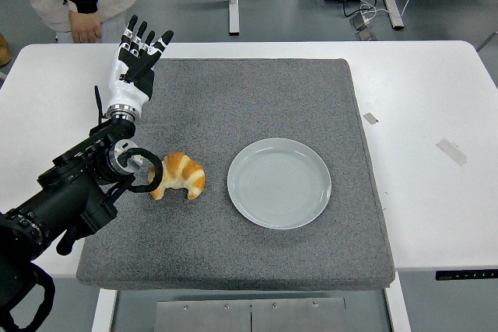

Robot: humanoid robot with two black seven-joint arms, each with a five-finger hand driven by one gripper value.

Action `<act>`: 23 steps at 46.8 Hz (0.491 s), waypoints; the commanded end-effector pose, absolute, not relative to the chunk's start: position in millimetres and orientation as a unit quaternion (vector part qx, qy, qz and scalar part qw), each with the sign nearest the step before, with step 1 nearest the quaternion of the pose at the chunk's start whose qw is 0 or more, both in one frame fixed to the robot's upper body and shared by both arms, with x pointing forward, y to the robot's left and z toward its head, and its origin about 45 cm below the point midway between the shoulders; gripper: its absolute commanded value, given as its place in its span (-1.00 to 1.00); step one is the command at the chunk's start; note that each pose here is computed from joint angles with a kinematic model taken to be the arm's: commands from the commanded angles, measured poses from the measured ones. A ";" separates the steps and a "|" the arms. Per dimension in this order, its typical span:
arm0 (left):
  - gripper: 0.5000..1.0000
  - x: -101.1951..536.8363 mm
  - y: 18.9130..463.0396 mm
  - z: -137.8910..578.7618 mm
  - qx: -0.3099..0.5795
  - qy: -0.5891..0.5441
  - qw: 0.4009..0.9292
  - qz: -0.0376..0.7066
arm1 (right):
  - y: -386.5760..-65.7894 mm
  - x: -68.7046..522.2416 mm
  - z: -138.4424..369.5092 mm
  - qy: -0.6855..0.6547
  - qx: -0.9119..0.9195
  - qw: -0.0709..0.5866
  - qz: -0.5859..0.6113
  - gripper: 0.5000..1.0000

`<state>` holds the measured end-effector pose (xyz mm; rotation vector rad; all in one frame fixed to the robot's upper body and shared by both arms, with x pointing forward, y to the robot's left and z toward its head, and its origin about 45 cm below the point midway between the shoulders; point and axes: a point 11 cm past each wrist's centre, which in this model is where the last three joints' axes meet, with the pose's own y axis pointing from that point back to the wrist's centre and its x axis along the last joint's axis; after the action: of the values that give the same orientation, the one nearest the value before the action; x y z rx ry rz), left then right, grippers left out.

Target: Place the bread on the plate

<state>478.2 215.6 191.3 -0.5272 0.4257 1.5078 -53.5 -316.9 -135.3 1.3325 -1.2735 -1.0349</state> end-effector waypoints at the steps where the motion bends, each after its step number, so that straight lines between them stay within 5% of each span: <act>1: 0.99 478.0 214.7 191.0 -0.233 0.189 0.679 0.671 | -316.8 -53.5 -135.3 -0.525 0.549 0.491 -0.427 1.00; 23: 0.99 482.1 230.0 206.9 -0.268 0.181 0.699 0.637 | -316.8 -53.5 -135.3 -0.525 0.549 0.491 -0.427 1.00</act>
<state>480.2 229.8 203.3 -0.5943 0.4100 1.4228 -53.6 -316.8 -135.3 1.3326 -1.2735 -1.0359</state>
